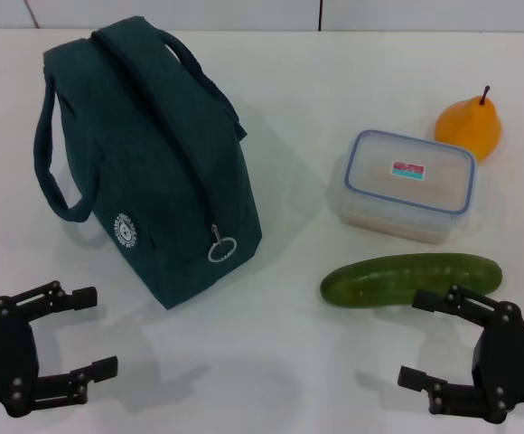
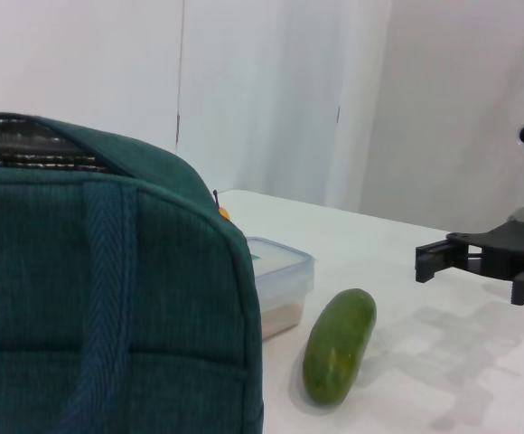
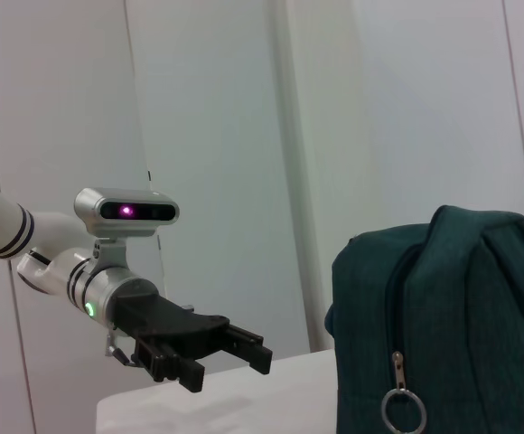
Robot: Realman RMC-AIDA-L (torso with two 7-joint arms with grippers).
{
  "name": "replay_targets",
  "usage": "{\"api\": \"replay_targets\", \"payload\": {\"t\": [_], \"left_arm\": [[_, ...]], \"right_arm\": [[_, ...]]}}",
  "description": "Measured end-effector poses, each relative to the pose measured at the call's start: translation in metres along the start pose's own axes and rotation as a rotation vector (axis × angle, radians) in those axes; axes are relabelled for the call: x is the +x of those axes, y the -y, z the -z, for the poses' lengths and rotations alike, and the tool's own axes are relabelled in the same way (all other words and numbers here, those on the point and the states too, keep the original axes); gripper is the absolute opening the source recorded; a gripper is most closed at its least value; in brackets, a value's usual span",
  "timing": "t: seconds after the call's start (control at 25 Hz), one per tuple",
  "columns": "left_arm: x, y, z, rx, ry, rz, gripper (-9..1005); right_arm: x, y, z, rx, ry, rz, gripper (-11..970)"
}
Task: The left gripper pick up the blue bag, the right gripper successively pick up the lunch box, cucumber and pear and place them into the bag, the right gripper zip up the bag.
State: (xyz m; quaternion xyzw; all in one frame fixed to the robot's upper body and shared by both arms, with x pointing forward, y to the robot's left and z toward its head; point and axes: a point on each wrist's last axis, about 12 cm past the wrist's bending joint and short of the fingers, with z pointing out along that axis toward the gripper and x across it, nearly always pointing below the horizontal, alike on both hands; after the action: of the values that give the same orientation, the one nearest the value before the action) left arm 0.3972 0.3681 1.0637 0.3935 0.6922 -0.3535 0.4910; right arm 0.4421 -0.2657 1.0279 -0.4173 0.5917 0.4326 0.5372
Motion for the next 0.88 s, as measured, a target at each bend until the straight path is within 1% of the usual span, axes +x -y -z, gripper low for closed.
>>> {"api": "replay_targets", "payload": {"t": [0.44, 0.56, 0.64, 0.68, 0.72, 0.76, 0.88], "left_arm": [[0.0, 0.0, -0.001, -0.001, 0.003, 0.001, 848], [-0.002, -0.001, -0.001, -0.011, 0.021, 0.026, 848], [-0.007, -0.005, 0.001, -0.038, 0.057, 0.091, 848], [-0.011, -0.009, 0.004, -0.063, 0.088, 0.157, 848], [-0.018, -0.016, 0.009, -0.091, 0.124, 0.258, 847], [-0.021, -0.02, 0.013, -0.107, 0.143, 0.312, 847], [-0.036, -0.039, 0.029, -0.165, 0.21, 0.503, 847]], "right_arm": [[0.0, 0.001, 0.0, -0.001, 0.0, 0.002, 857], [-0.001, 0.001, 0.0, 0.005, 0.004, 0.003, 857], [-0.002, 0.002, 0.0, 0.017, 0.014, 0.002, 857], [-0.003, 0.003, 0.001, 0.022, 0.02, 0.001, 857], [-0.004, 0.003, 0.001, 0.029, 0.031, 0.001, 857], [-0.005, 0.004, 0.002, 0.034, 0.041, 0.001, 857], [-0.007, 0.005, 0.002, 0.052, 0.063, -0.007, 857]]}}
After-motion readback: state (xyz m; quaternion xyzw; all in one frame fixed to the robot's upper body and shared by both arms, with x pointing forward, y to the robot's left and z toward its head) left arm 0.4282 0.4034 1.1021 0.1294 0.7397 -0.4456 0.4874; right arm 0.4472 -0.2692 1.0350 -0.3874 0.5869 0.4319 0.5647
